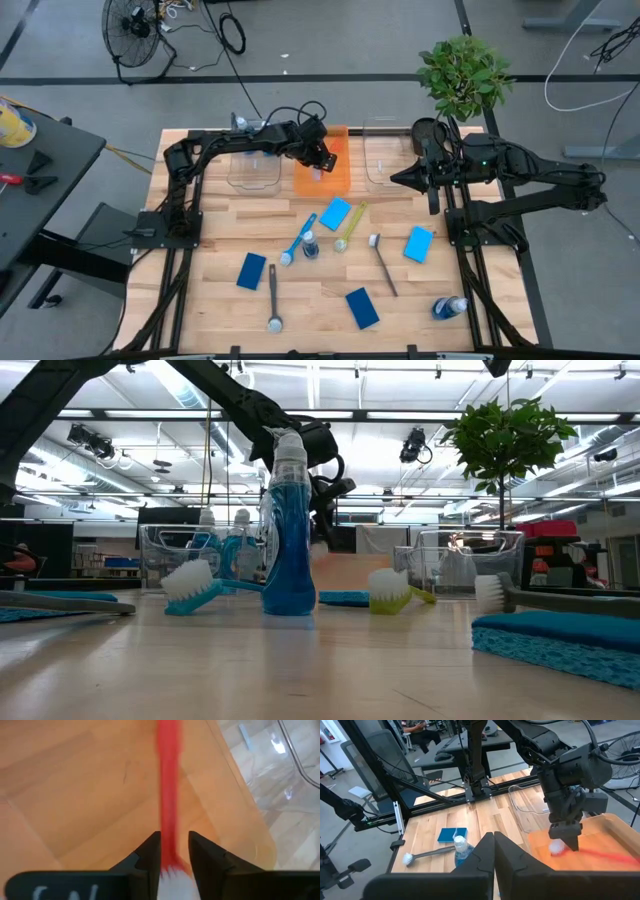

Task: Pick & Place Kitchen Sink Supplies
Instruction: Put the red dish brush into the orange bin, then put the blue sponge into the right transparent bin

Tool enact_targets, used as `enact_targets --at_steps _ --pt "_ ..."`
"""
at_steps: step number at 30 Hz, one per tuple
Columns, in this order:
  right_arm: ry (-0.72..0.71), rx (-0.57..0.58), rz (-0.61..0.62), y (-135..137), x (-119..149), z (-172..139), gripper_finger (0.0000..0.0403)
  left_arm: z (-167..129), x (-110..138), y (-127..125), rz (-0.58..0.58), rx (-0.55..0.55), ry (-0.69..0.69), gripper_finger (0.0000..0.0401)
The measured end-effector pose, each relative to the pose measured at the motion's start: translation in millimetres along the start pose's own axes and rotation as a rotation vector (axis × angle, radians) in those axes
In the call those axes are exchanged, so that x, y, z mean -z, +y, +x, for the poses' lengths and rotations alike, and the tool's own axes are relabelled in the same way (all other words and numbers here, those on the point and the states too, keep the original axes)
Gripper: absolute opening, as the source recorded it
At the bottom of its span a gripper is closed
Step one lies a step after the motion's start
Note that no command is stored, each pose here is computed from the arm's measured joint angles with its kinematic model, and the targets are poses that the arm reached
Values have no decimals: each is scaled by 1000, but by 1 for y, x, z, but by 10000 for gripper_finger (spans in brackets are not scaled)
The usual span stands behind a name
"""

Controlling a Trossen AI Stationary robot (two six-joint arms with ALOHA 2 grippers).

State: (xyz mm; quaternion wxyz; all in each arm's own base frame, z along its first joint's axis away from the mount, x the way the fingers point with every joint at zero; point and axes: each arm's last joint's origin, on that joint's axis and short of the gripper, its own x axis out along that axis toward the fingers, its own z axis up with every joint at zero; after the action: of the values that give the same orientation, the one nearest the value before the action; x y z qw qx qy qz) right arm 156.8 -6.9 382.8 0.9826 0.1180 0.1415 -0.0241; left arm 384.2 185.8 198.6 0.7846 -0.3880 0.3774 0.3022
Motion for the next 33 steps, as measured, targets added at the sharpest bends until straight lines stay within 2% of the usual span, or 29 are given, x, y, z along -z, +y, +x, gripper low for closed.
enact_targets --at_steps 7,12,25,33 --pt "0 0 0 0 0 0 6 0 0 0 -4 -8 -7 158" --pt "0 0 0 0 0 0 6 0 0 0 -3 -8 -7 177" --pt "0 0 0 0 0 0 6 -3 0 -4 -3 138 68 181" --pt "0 0 0 0 0 0 6 -33 -7 -14 6 196 12 181"
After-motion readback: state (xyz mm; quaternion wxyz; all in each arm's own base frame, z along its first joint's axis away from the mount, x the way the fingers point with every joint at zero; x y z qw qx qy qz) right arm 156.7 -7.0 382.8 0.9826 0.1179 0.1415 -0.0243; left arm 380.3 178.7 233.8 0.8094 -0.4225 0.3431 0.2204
